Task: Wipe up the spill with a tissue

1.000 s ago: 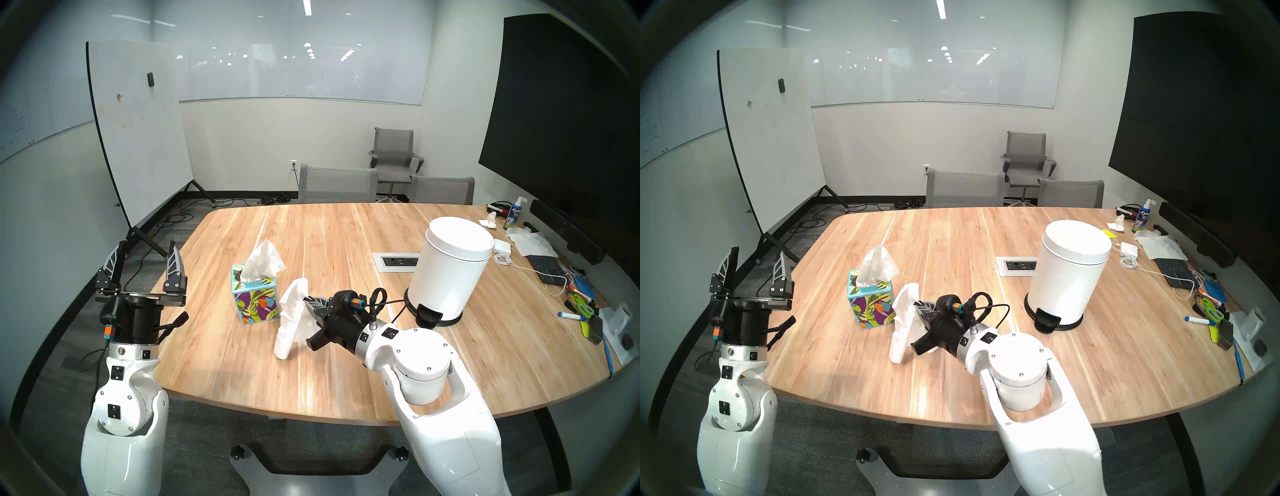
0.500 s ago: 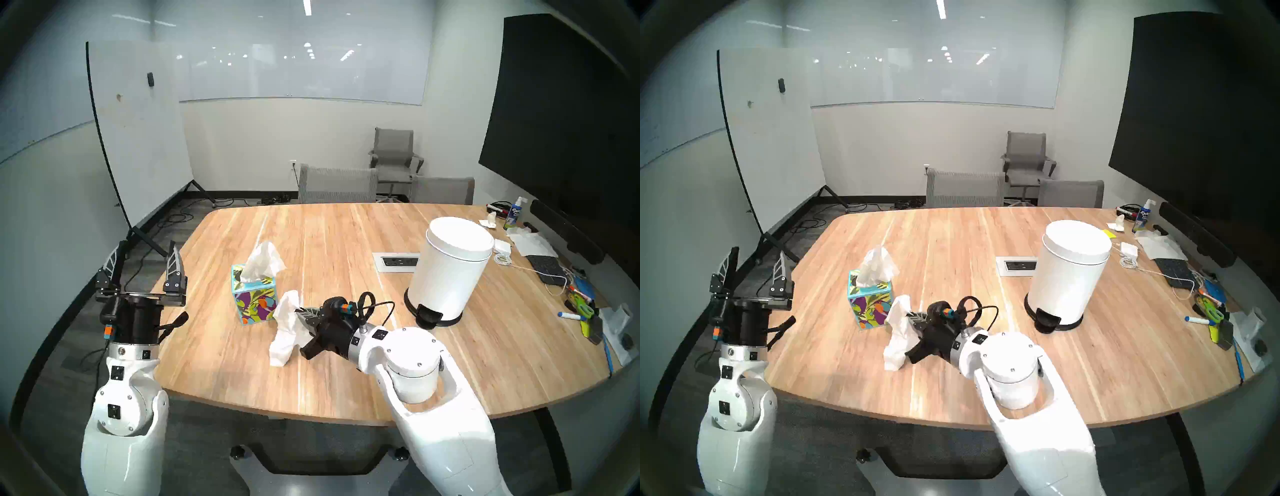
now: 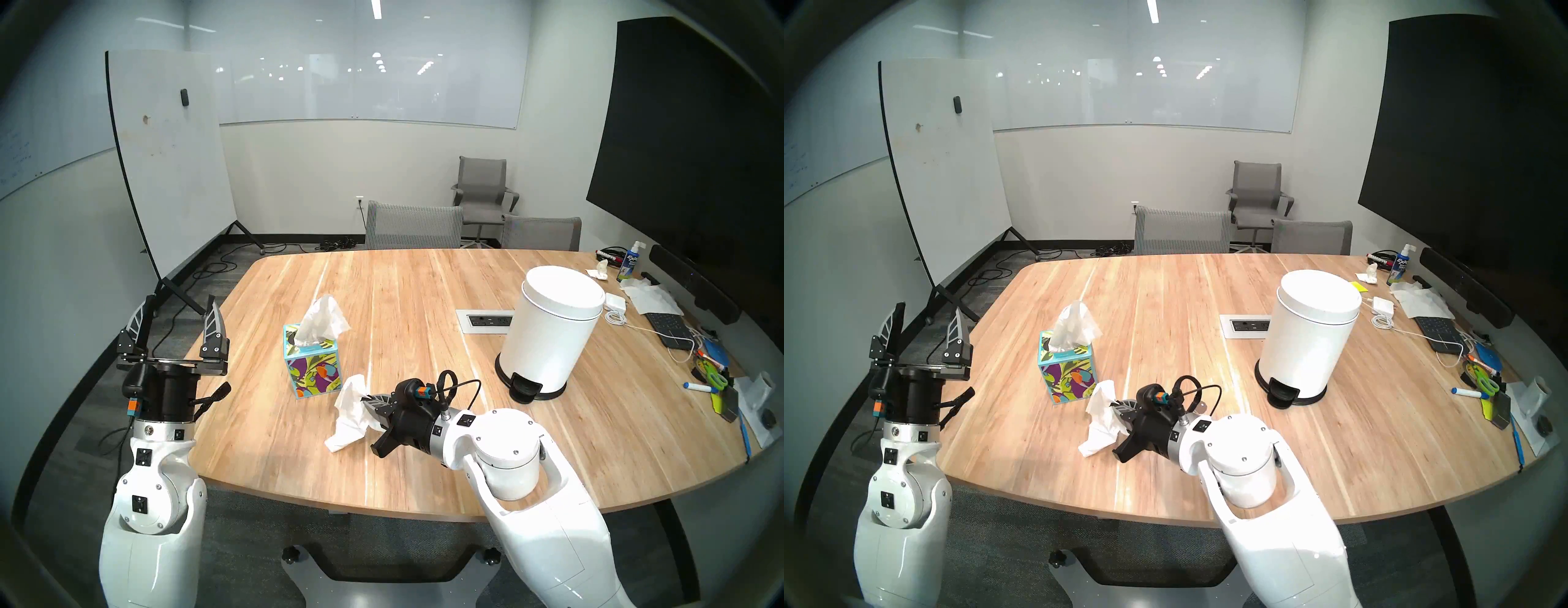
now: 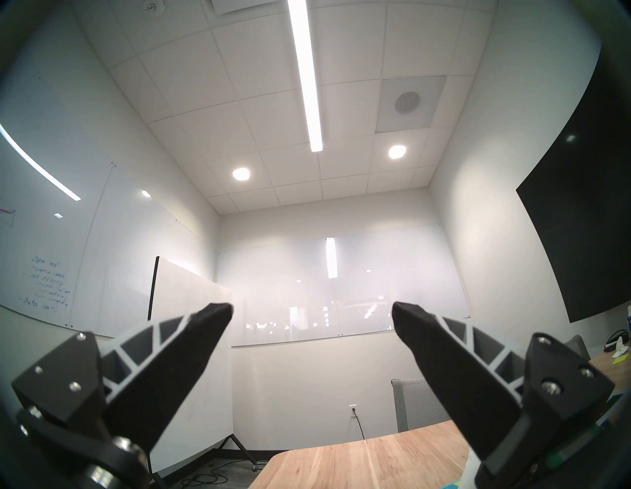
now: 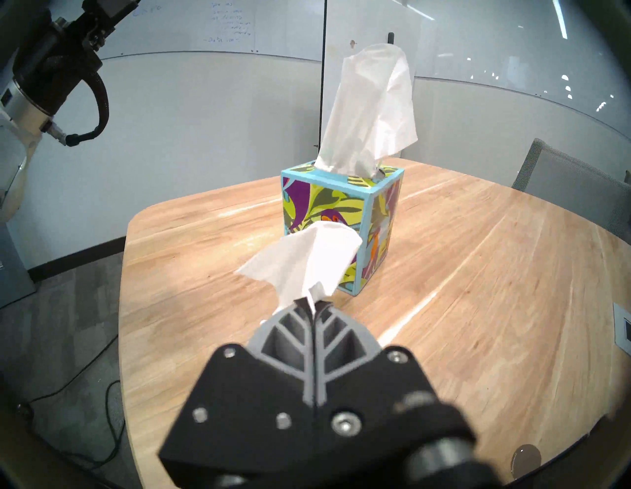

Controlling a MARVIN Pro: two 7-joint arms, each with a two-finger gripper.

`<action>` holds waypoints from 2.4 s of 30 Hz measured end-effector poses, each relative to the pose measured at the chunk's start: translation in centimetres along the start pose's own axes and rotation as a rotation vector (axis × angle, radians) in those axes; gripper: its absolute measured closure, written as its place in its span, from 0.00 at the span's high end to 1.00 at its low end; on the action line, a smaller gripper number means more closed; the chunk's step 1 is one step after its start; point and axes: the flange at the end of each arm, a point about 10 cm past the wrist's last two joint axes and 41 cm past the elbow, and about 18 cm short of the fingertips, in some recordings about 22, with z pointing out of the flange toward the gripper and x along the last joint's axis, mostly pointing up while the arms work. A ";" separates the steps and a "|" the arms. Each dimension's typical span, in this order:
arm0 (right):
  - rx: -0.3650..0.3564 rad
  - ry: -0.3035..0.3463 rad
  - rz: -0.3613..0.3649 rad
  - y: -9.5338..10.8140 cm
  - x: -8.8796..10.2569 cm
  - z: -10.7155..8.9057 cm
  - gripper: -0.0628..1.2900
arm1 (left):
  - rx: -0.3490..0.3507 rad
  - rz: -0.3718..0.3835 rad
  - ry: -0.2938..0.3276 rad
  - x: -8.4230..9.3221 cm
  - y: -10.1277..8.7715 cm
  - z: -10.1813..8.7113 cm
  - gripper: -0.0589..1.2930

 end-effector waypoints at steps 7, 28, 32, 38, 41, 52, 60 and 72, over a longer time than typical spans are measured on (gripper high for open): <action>0.025 -0.028 0.017 -0.2 -1.4 1.1 0.03 | 0.000 0.000 0.000 0.0 0.0 0.0 0.98; 0.043 -0.054 0.048 0.2 -4.5 4.1 0.03 | 0.000 0.000 0.000 0.0 0.0 0.0 0.98; 0.063 -0.070 0.054 0.0 -5.3 4.8 0.03 | 0.000 0.000 0.000 0.0 0.0 0.0 0.98; 0.106 -0.097 0.055 -0.8 -6.2 6.0 0.03 | 0.000 0.000 0.000 0.0 0.0 0.0 0.98; 0.120 -0.105 0.050 -1.0 -6.3 6.6 0.03 | 0.000 0.000 0.000 0.0 0.0 0.0 0.98; 0.093 -0.116 0.026 0.3 -6.4 7.4 0.03 | 0.000 0.000 0.000 0.0 0.0 0.0 0.98; 0.044 -0.109 0.020 1.7 -6.4 6.9 0.03 | 0.000 0.000 0.000 0.0 0.0 0.0 0.98; 0.088 -0.080 0.010 -0.2 -5.4 8.0 0.03 | 0.000 0.000 0.000 0.0 0.0 0.0 0.98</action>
